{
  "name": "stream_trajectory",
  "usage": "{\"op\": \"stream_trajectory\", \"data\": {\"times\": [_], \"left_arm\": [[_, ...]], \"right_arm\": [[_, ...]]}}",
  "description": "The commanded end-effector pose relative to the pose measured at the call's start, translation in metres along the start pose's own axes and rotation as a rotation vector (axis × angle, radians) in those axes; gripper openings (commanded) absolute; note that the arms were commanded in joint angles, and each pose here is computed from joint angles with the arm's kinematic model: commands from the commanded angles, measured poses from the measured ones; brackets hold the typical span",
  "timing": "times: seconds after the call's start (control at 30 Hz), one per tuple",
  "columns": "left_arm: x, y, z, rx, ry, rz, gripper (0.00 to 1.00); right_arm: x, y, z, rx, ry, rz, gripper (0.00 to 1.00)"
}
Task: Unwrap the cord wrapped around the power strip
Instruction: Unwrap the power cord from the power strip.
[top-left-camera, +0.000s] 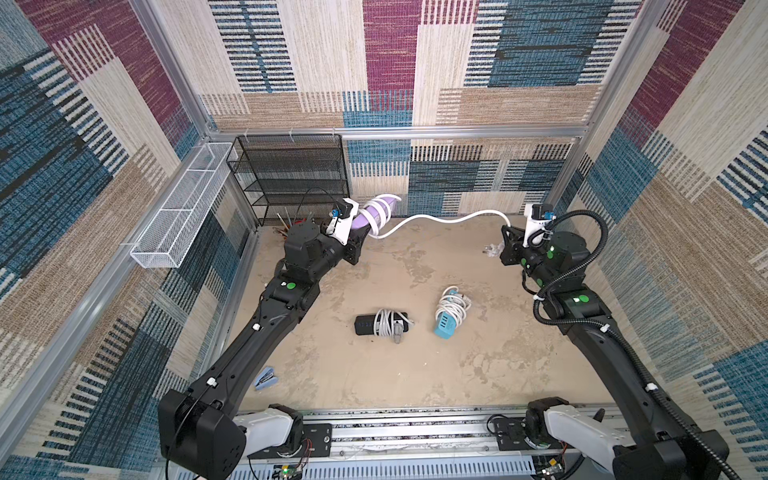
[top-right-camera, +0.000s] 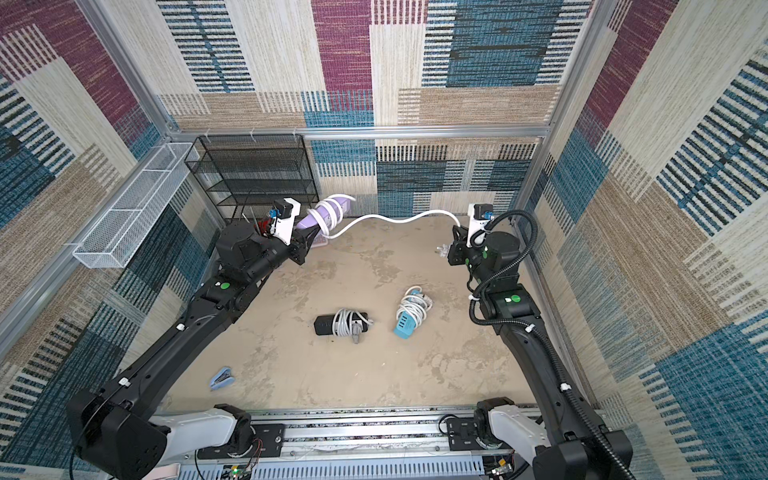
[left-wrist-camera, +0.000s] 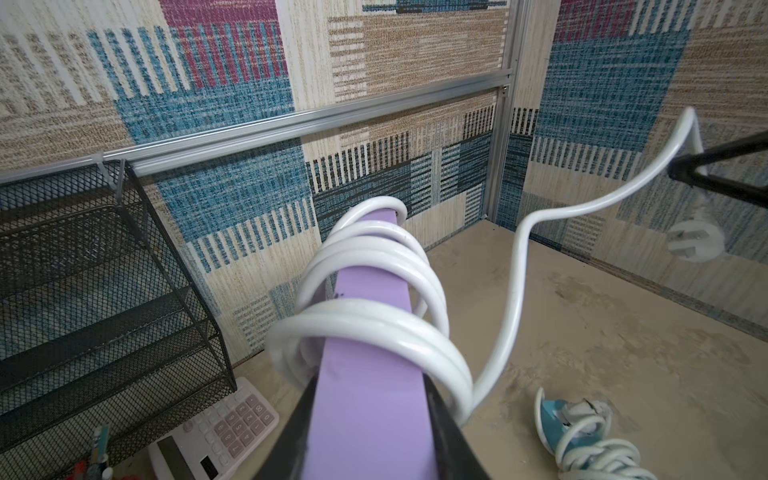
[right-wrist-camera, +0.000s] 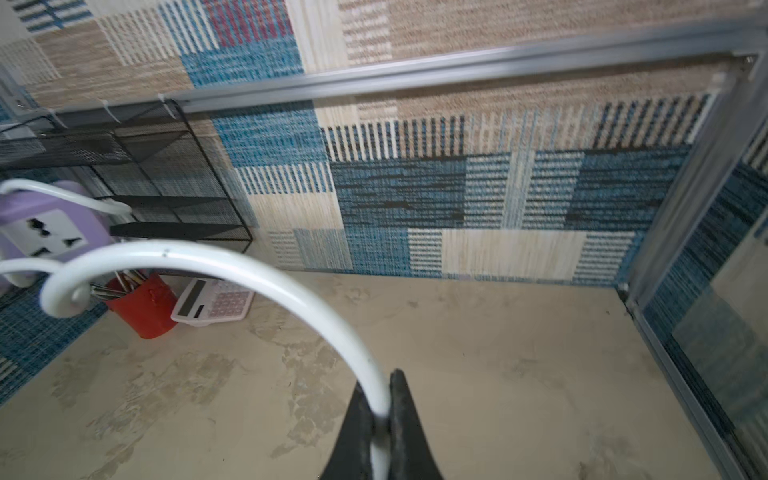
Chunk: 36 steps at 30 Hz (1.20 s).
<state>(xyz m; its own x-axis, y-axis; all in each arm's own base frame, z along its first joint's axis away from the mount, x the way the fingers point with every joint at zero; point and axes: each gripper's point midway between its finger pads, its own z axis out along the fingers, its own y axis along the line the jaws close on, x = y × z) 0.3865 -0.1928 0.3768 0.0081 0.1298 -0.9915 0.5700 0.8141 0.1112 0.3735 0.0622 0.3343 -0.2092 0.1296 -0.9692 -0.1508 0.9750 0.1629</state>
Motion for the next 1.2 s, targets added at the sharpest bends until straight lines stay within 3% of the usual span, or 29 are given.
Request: {"op": "stream_trajectory", "data": {"times": [0.0,0.27,0.7,0.87,1.07,1.17], "left_arm": [[-0.031,0.004,-0.004,-0.037,-0.132,0.038,0.00],[-0.031,-0.019,0.000,0.023,-0.160,0.037,0.00],[-0.032,-0.049,0.004,0.107,-0.180,0.026,0.00],[-0.030,-0.056,0.006,0.142,-0.184,0.014,0.00],[-0.027,-0.064,0.010,0.182,-0.176,-0.004,0.00],[-0.026,-0.066,0.010,0.184,-0.176,-0.002,0.00]], "right_arm": [[0.035,-0.025,0.000,0.128,0.054,0.112,0.00],[0.151,-0.044,0.005,0.205,0.294,0.237,0.00],[0.255,-0.053,0.017,0.245,0.524,0.328,0.01],[0.269,-0.050,0.020,0.226,0.550,0.349,0.25],[0.259,-0.047,0.020,0.211,0.534,0.336,0.54],[0.242,-0.047,0.018,0.206,0.494,0.313,0.75]]}}
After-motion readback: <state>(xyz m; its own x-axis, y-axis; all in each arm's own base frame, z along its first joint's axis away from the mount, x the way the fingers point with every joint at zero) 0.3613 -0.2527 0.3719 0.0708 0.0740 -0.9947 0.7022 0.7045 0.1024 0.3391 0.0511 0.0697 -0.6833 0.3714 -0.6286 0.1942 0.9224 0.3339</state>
